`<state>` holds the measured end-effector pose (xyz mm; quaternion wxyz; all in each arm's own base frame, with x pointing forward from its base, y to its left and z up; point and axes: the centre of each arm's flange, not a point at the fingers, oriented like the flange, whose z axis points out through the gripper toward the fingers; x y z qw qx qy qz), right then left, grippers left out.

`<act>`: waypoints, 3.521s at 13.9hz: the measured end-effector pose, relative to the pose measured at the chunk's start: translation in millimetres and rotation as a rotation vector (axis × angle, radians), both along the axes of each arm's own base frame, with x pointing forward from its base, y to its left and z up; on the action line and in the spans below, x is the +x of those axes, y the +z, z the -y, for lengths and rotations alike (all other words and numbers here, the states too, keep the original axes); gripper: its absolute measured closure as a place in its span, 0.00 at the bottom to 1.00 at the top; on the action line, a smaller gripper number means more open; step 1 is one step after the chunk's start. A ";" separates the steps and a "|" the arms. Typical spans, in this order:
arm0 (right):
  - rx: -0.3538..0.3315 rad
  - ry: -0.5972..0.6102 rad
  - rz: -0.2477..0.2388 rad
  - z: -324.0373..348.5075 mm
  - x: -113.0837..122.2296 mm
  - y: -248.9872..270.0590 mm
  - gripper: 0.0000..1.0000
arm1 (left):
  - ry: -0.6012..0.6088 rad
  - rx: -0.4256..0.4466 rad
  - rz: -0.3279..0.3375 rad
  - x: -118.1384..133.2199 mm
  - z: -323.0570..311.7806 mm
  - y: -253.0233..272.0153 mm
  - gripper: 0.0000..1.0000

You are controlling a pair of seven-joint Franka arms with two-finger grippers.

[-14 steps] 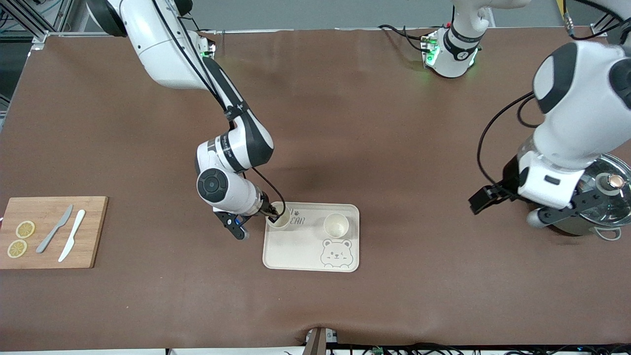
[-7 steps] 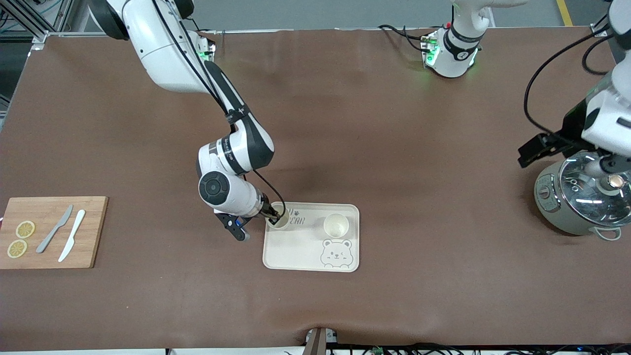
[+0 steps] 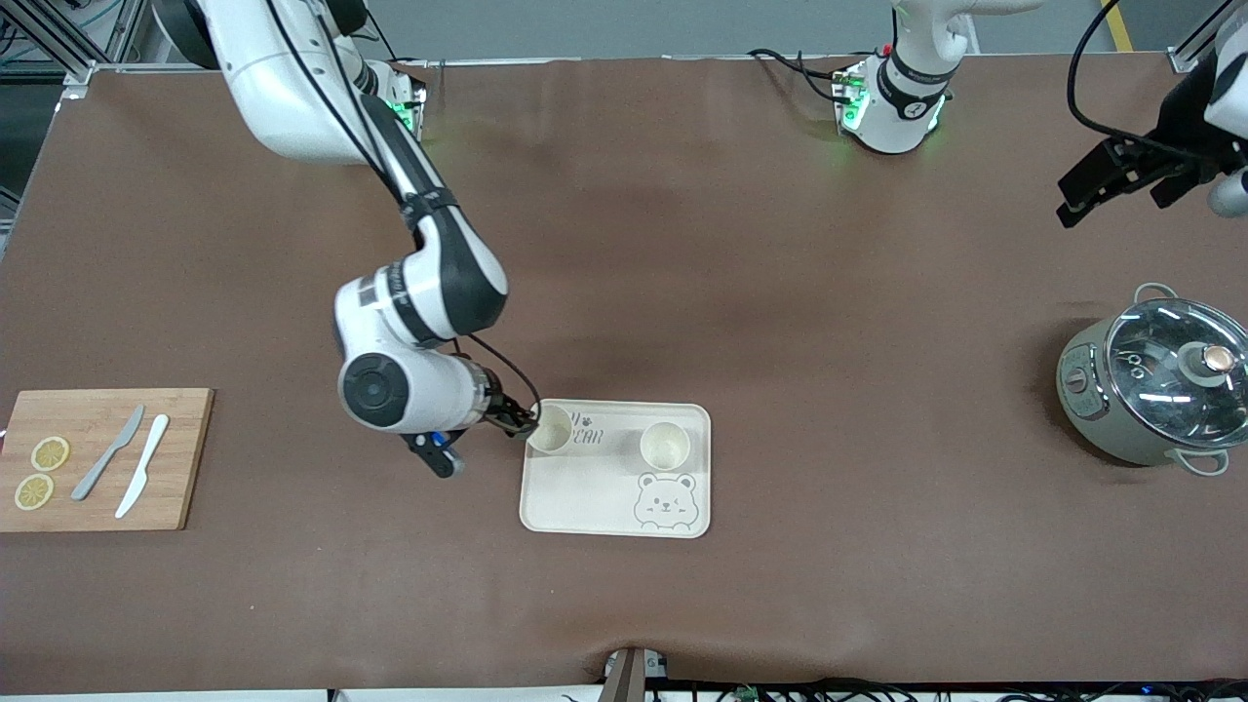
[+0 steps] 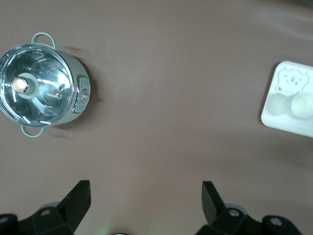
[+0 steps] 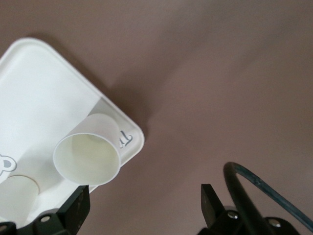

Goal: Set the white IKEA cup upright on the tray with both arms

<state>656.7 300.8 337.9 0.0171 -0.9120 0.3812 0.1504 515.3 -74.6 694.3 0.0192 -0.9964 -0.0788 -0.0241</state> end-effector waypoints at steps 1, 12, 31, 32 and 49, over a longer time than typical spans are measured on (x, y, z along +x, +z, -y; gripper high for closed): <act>-0.028 0.005 0.002 21.3 3.1 22.3 0.00 | -0.036 0.005 -0.007 -7.7 0.1 -1.4 0.00; -0.024 0.497 0.115 168.4 -42.2 190.3 0.00 | -0.087 -0.030 0.010 -26.8 -17.1 -9.8 0.00; -0.018 0.727 0.237 369.5 -131.3 311.4 0.00 | -0.101 -0.029 0.005 -22.2 -9.6 -15.5 0.00; -0.020 0.728 0.247 369.4 -135.4 310.8 0.00 | -0.098 -0.029 0.008 -21.4 -11.0 -15.2 0.00; -0.040 0.742 0.297 362.5 -140.9 324.7 0.00 | -0.087 -0.032 0.015 -16.7 -16.9 -13.4 0.00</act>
